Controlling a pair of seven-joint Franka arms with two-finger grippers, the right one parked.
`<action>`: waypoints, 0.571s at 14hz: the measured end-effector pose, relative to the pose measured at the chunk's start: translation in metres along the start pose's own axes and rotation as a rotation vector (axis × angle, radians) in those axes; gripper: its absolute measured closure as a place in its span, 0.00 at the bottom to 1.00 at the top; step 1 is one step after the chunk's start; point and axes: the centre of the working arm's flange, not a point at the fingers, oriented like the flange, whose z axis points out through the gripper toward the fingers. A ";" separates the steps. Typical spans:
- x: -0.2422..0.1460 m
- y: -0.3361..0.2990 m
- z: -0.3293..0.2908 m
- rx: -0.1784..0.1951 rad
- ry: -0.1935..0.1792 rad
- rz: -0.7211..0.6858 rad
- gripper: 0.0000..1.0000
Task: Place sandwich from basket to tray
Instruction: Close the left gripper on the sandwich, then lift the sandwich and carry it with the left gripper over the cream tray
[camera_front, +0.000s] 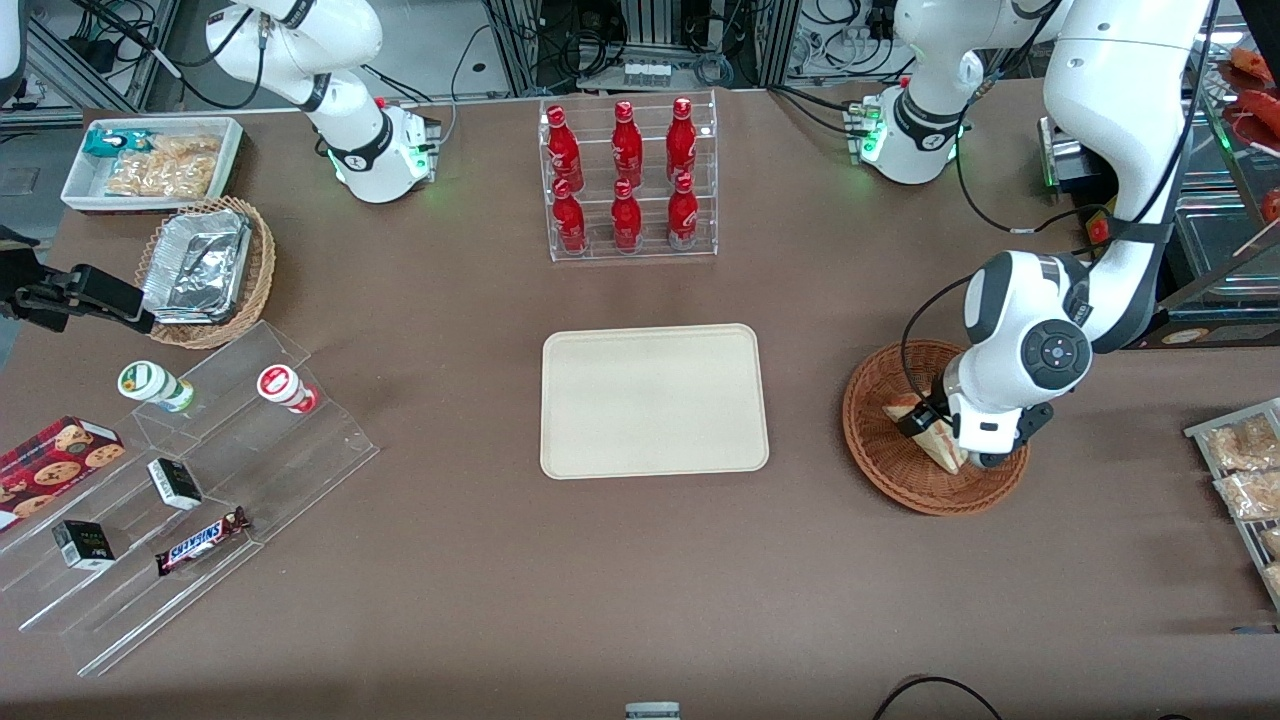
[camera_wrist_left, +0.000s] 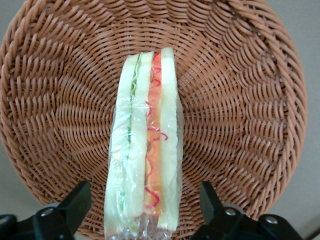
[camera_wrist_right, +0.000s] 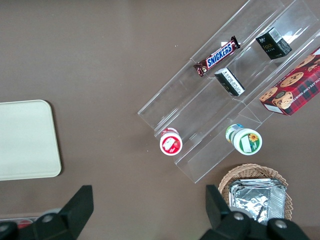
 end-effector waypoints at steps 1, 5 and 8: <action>0.000 0.000 0.001 0.001 -0.002 -0.001 0.20; 0.001 0.001 -0.001 -0.002 0.002 -0.001 0.62; 0.006 0.005 -0.013 -0.019 0.020 0.004 0.84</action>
